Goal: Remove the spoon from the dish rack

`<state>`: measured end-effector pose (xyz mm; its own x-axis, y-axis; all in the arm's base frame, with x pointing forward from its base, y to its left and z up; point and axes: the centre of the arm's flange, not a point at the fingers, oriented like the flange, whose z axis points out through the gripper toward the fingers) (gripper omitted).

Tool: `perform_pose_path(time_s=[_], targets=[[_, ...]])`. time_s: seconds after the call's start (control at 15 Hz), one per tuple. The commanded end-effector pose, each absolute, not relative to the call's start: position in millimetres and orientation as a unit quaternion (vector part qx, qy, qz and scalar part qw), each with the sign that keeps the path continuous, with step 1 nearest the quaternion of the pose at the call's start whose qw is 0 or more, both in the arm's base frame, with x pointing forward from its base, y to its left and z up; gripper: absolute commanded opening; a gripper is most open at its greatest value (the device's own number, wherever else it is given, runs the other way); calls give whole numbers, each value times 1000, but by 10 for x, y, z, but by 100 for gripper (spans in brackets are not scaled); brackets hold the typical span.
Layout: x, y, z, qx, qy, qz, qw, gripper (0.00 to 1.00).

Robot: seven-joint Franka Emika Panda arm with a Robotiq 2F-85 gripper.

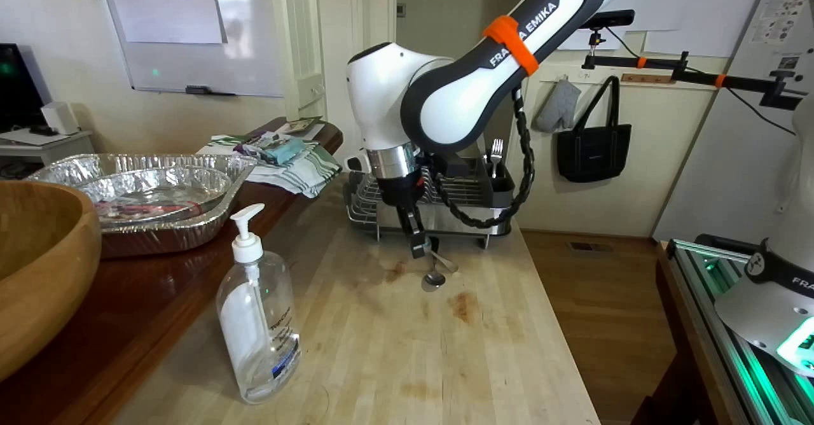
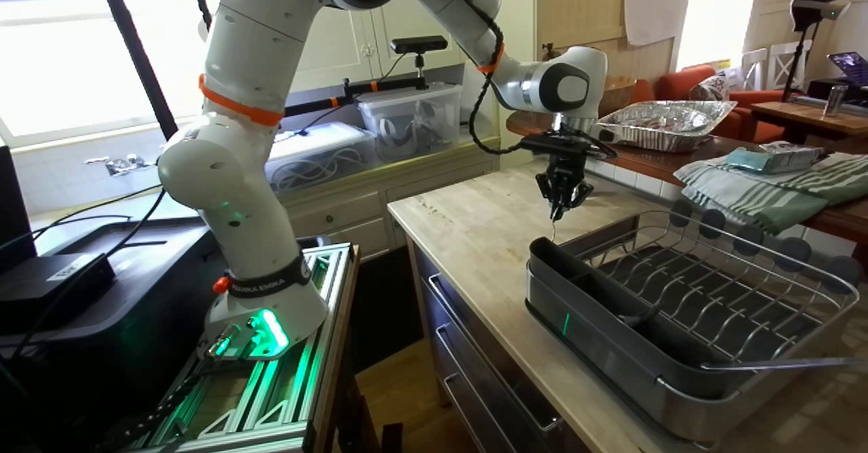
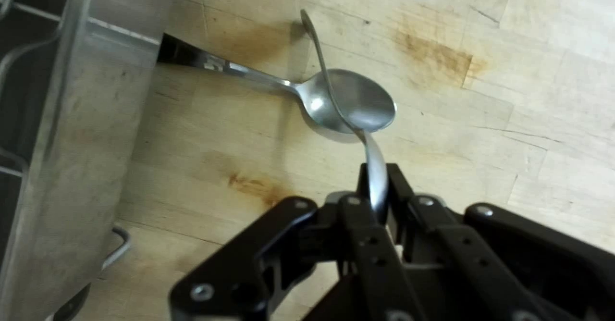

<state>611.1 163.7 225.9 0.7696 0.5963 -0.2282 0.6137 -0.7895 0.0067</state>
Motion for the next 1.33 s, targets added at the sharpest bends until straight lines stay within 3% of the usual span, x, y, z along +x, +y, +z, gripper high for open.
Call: perform_pose_path(time_s=[0.0,1.27], targets=[[6197,1699,1996,936,324,-125,60,2],[6067,1570,1566,927,322,-166,101,2]])
